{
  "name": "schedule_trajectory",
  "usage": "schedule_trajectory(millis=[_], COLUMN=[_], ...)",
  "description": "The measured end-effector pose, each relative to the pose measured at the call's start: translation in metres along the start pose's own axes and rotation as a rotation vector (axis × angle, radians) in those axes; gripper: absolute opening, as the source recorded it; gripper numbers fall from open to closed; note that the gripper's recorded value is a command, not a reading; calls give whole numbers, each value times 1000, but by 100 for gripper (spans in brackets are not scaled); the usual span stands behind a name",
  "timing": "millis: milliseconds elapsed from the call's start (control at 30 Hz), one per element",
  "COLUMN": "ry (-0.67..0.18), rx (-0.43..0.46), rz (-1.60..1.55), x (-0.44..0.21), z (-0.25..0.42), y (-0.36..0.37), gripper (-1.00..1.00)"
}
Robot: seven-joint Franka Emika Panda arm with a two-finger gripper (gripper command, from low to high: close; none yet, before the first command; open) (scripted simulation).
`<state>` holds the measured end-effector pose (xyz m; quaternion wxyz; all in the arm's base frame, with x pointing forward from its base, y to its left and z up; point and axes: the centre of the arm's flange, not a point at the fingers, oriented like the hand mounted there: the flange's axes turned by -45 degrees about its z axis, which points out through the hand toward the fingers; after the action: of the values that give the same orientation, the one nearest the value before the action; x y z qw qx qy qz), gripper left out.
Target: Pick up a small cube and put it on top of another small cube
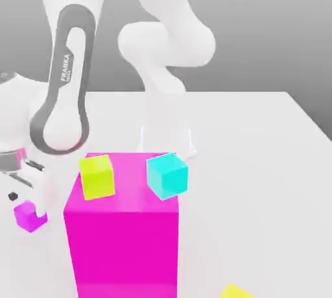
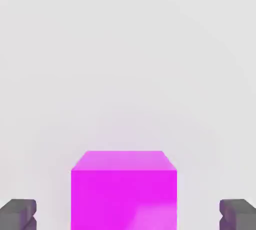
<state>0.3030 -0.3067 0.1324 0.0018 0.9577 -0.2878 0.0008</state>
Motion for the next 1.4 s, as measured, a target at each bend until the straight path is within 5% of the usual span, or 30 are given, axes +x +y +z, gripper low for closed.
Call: schedule_trajectory(millis=[33, 533, 767, 1033, 1400], ry=[-1, 0, -30, -68, -3], rx=[1, 1, 120, 142, 14], rz=[1, 1, -134, -646, -1476], x=[-1, 0, 48, 64, -44], z=[5, -54, -113, -228, -282], y=[0, 0, -57, -172, -336], gripper=[-100, -100, -100, -100, -100])
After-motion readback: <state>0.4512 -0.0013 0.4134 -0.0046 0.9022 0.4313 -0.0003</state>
